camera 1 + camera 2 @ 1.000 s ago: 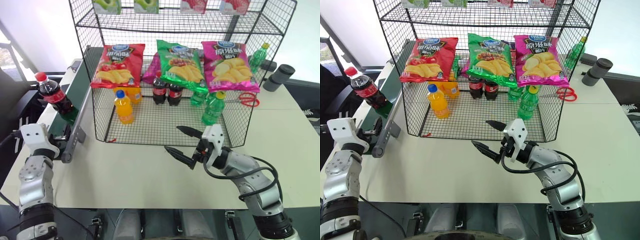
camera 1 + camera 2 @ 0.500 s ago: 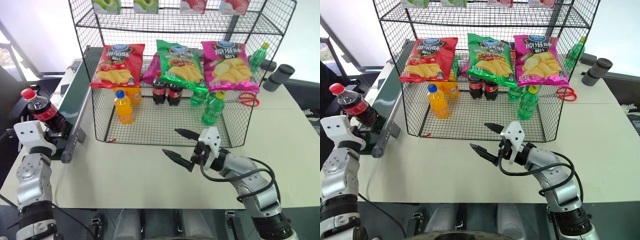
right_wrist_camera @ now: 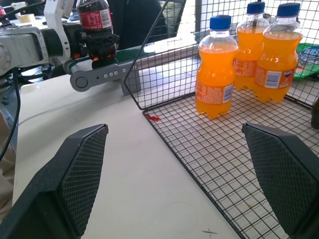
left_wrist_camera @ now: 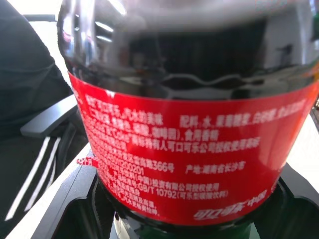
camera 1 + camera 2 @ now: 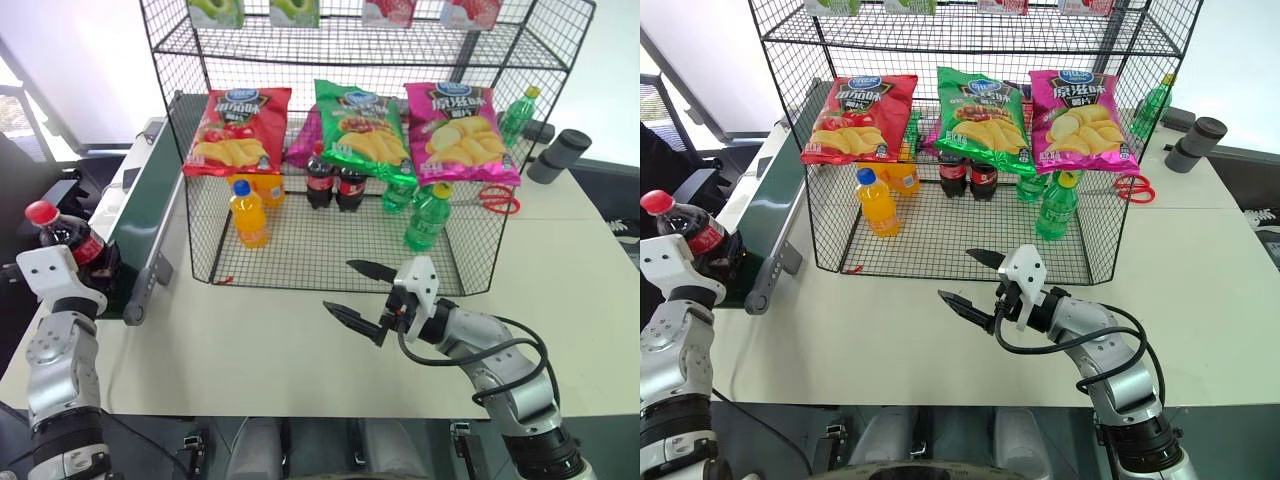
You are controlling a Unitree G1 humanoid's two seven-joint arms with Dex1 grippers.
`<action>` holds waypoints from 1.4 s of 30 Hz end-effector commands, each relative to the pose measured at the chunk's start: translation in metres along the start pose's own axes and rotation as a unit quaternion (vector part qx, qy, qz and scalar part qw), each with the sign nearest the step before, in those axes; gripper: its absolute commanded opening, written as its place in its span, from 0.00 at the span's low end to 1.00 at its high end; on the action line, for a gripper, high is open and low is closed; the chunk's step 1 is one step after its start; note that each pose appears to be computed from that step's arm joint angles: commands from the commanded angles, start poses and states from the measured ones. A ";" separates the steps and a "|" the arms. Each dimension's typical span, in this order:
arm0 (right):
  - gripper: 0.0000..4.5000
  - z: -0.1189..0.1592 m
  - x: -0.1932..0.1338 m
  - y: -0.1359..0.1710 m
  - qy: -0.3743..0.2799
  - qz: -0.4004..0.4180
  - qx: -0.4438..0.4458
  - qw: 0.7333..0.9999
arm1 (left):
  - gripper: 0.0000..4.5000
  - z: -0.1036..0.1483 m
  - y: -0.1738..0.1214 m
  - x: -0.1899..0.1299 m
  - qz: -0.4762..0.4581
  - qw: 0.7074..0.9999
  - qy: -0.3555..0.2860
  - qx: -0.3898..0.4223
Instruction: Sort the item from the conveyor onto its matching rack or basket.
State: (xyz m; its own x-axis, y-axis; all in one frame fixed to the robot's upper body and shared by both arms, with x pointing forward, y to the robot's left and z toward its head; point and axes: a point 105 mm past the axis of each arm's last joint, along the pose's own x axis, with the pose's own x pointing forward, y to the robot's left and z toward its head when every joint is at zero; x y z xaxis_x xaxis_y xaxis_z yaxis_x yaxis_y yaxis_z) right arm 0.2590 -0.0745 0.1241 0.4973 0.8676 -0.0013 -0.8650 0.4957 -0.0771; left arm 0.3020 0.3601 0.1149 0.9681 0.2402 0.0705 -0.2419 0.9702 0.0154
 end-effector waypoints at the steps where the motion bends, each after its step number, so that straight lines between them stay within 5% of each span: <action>1: 1.00 0.011 0.000 0.001 -0.018 0.007 -0.013 1.000 | 0.65 0.071 -0.026 -0.006 -0.143 0.985 -0.088 0.043; 6: 1.00 0.019 0.002 0.001 -0.028 0.023 0.002 0.999 | 0.65 0.093 -0.071 -0.030 -0.341 0.938 -0.048 0.027; 11: 1.00 0.035 0.003 0.007 -0.044 0.061 0.042 0.996 | 0.65 0.083 -0.133 -0.068 -0.511 0.858 0.054 0.004; 14: 1.00 0.049 0.008 0.017 -0.056 0.094 0.084 0.990 | 0.65 0.066 -0.185 -0.095 -0.616 0.782 0.087 0.012; 24: 1.00 0.057 0.020 0.026 -0.035 0.105 0.080 0.991 | 0.65 0.046 -0.260 -0.111 -0.736 0.673 0.058 0.035; 36: 1.00 0.051 0.018 0.031 -0.026 0.105 0.108 0.988 | 0.65 0.045 -0.284 -0.113 -0.764 0.644 0.020 0.038; 40: 0.71 0.051 0.017 0.032 -0.025 0.109 0.116 0.987 | 0.64 0.047 -0.287 -0.113 -0.762 0.647 0.015 0.036; 42: 0.66 0.050 0.017 0.031 -0.024 0.106 0.110 0.988 | 0.64 0.048 -0.287 -0.112 -0.760 0.649 0.022 0.024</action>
State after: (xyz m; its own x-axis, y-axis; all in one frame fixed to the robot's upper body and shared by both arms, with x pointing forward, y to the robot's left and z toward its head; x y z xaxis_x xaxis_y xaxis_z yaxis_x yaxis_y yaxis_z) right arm 0.2456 -0.0475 0.1604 0.3451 0.9385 0.0135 -0.9260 0.3381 0.1682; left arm 0.2599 0.0581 0.1321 0.1040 -0.9855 -0.1339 0.9946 0.1037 0.0091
